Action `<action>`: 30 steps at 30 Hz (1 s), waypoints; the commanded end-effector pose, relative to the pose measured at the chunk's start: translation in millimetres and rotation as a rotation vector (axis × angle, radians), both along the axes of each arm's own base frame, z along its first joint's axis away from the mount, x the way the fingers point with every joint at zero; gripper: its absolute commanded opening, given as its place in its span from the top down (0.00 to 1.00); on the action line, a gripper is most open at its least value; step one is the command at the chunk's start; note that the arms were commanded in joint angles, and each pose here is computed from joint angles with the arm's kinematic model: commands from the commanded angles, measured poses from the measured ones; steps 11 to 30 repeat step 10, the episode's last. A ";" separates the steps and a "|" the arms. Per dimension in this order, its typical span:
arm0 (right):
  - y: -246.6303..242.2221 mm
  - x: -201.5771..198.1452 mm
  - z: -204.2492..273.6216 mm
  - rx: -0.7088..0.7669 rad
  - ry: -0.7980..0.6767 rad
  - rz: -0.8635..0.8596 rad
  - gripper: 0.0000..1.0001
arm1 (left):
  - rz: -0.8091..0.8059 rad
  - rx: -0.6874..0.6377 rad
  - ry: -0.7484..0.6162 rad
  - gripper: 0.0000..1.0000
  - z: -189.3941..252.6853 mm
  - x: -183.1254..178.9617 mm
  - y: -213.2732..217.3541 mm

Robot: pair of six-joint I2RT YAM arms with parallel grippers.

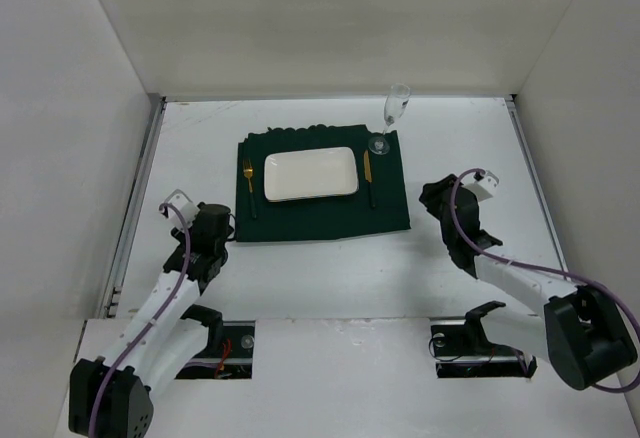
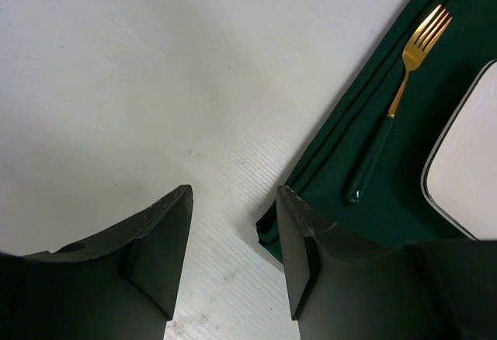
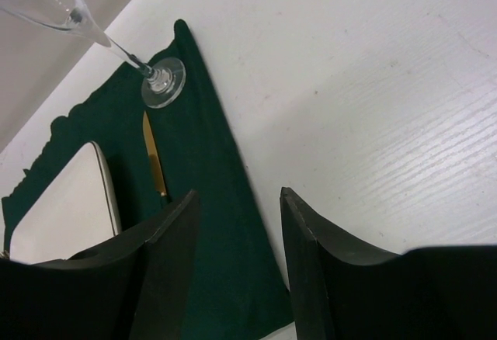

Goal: Set the dinner table for one person

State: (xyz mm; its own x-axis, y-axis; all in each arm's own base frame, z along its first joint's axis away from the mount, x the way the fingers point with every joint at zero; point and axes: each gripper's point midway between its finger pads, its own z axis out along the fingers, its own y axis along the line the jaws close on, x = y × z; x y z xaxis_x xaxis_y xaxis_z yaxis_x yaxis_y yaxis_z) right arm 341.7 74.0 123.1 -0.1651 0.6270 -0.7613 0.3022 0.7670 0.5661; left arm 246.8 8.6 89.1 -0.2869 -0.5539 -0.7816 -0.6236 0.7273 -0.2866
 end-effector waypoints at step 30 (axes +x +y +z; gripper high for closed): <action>14.6 16.3 7.7 0.018 -0.009 0.042 0.48 | -0.008 0.007 -0.005 0.56 3.4 5.2 0.6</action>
